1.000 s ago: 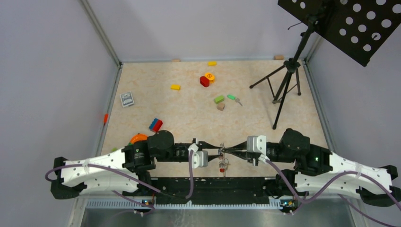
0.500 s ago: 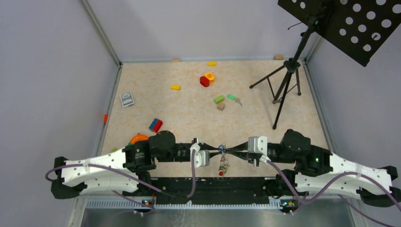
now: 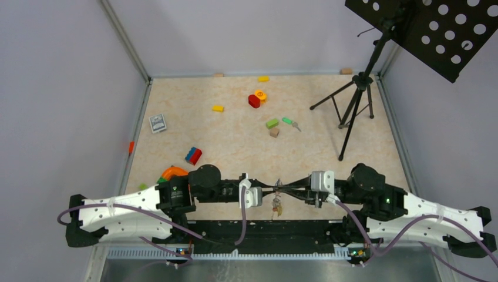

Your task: Remove the keys from the keyring

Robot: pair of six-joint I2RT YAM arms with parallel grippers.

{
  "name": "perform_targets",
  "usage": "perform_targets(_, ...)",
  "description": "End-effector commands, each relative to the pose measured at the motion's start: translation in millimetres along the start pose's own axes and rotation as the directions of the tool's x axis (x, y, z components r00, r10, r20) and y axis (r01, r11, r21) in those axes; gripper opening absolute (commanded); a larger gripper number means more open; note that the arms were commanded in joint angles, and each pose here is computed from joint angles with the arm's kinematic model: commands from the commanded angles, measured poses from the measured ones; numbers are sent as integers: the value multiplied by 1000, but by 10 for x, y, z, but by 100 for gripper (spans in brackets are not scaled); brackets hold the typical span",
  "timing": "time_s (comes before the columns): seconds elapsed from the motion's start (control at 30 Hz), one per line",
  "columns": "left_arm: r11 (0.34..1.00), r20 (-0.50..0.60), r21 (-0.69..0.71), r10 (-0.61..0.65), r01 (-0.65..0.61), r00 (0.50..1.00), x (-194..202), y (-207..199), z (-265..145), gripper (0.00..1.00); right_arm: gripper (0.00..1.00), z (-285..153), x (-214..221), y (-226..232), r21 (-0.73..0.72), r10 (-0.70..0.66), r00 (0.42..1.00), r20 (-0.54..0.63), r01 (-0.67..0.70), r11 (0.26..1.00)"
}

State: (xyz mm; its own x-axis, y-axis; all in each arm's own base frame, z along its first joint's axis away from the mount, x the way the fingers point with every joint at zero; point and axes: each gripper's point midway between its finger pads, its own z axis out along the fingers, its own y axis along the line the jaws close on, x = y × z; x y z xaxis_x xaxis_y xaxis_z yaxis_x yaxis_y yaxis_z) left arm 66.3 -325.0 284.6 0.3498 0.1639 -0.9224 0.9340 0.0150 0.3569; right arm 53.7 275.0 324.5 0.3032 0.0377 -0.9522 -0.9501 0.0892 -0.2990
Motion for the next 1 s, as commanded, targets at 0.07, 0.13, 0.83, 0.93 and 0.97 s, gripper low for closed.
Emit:
perform_targets(0.07,999,80,-40,-7,10,997,-200,91,29,19,0,33,-354,-55,21,-7,986,167,4,1000)
perform_targets(0.13,999,82,-50,-2,6,997,-216,109,0,24,0,21,-351,-65,28,-9,986,166,4,1000)
perform_targets(0.83,996,237,-91,11,11,971,-631,198,-223,46,0,-59,-364,-27,17,-24,984,176,21,1000)
perform_targets(0.93,998,242,-64,11,5,970,-656,163,-177,47,0,-60,-363,-31,19,-24,984,175,21,1000)
perform_targets(0.97,998,242,-57,9,5,970,-657,154,-160,47,0,-59,-362,-32,20,-24,984,175,21,1000)
